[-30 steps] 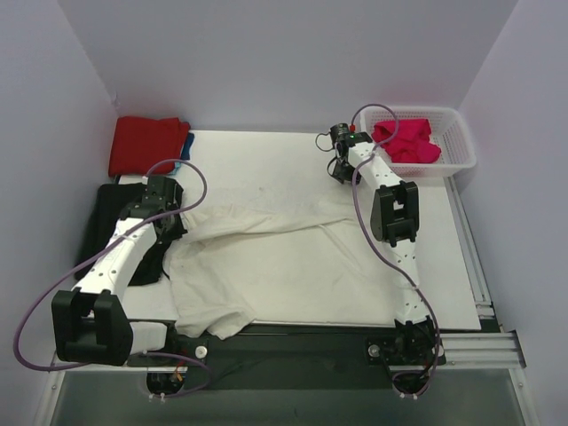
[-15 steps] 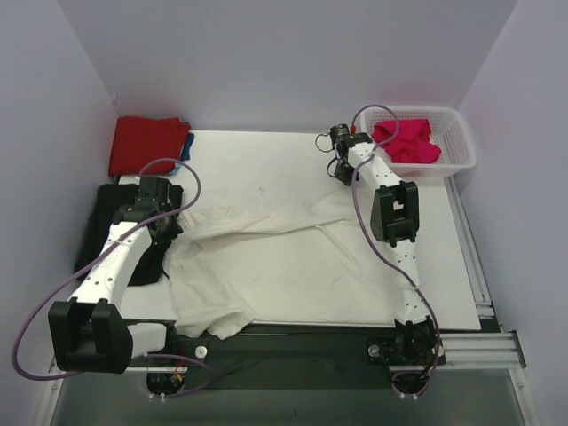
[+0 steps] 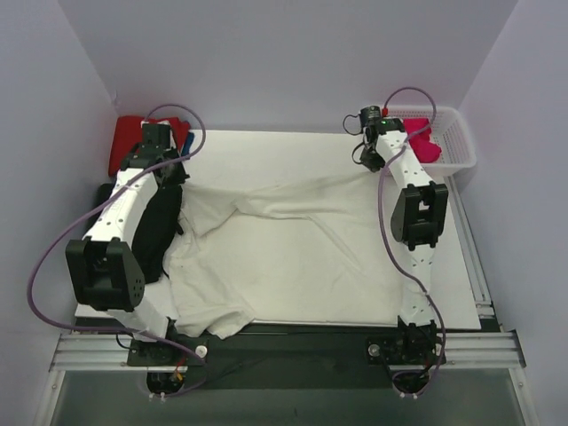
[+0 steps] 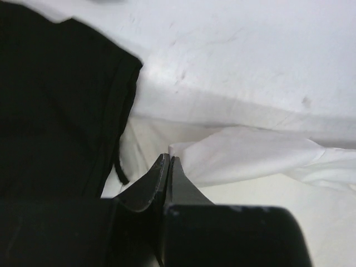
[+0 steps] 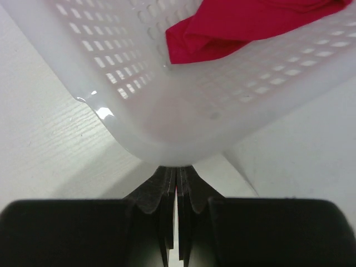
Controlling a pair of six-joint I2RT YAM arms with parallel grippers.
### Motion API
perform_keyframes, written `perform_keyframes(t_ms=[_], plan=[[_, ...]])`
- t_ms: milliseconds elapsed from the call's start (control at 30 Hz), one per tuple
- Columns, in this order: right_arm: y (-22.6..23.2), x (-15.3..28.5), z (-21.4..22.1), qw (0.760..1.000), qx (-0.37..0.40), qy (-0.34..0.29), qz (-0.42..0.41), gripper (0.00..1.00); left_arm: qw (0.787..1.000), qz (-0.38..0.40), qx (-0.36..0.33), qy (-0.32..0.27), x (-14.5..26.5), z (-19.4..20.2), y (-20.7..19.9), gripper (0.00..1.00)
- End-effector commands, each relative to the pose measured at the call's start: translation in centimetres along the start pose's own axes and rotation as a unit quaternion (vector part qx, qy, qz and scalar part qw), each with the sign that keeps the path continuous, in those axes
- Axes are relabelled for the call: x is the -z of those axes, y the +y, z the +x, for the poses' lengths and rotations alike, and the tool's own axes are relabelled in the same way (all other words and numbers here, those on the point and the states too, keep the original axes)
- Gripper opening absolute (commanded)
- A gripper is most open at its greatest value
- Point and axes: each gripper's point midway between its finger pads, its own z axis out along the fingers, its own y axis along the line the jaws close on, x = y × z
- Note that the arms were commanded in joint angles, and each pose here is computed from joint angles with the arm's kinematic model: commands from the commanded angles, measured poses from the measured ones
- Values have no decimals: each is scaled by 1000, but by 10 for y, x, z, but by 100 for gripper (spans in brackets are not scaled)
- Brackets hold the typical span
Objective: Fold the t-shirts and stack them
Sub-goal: Grap the side of the flattened tshirt furthest away from the robot with both arms
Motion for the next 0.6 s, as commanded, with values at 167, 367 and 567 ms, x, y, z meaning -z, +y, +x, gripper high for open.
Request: perform_keyframes(t_ms=[167,367,567], plan=[[-42,38,-39,999,-30,-39,16,0,992,106,20,-67,-35,-85,-63,0],[-56,39,-35,998,-45,-30,21,0,985,141,32,-94,-59,-115,-87,0],[-62,42,-27,998,-50,-21,22,0,971,185,59,-142,-61,-160,-113,0]])
